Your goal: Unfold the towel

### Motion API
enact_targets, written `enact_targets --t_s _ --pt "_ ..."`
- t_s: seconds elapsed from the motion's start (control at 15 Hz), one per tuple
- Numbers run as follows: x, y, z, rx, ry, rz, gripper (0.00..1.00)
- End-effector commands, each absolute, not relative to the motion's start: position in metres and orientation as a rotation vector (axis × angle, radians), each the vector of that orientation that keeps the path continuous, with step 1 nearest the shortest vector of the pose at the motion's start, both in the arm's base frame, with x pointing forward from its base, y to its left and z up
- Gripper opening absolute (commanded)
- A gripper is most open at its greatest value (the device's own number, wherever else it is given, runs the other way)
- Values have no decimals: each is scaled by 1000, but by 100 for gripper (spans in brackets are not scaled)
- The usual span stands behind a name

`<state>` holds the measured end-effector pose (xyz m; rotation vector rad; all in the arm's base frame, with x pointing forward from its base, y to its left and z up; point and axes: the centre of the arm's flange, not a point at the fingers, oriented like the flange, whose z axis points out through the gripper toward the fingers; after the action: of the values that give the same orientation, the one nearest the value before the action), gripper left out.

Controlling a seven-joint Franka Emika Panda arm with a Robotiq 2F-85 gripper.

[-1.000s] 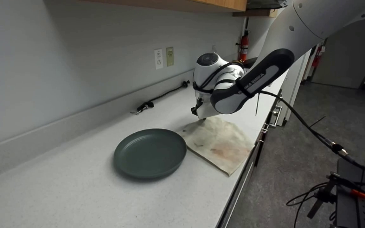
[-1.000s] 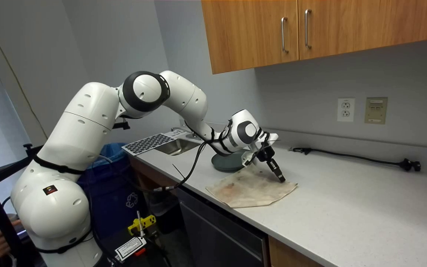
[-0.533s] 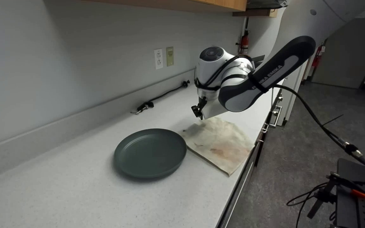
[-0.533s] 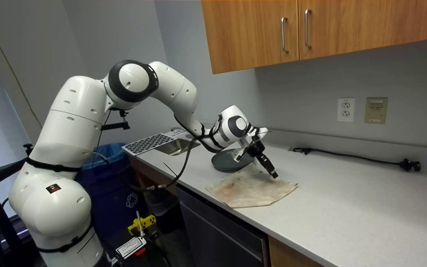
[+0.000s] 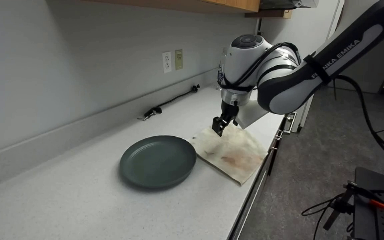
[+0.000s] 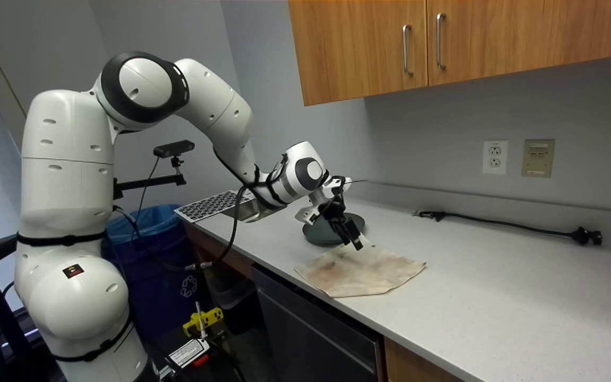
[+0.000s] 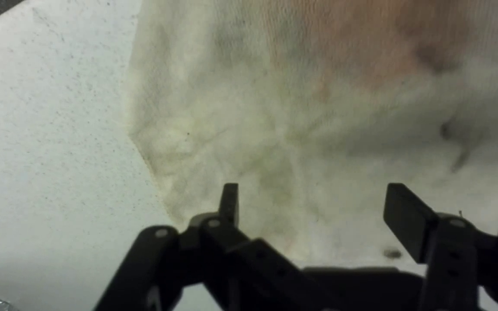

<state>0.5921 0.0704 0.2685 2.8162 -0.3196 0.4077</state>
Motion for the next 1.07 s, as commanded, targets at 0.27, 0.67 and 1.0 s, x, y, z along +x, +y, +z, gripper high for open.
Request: enact_targets --t_s 0.27,0.67,1.0 --pt "598 58 256 2922 -216 294 25" --pt "613 50 228 2991 -253 191 0" --pt "626 52 212 3014 -277 155 0"
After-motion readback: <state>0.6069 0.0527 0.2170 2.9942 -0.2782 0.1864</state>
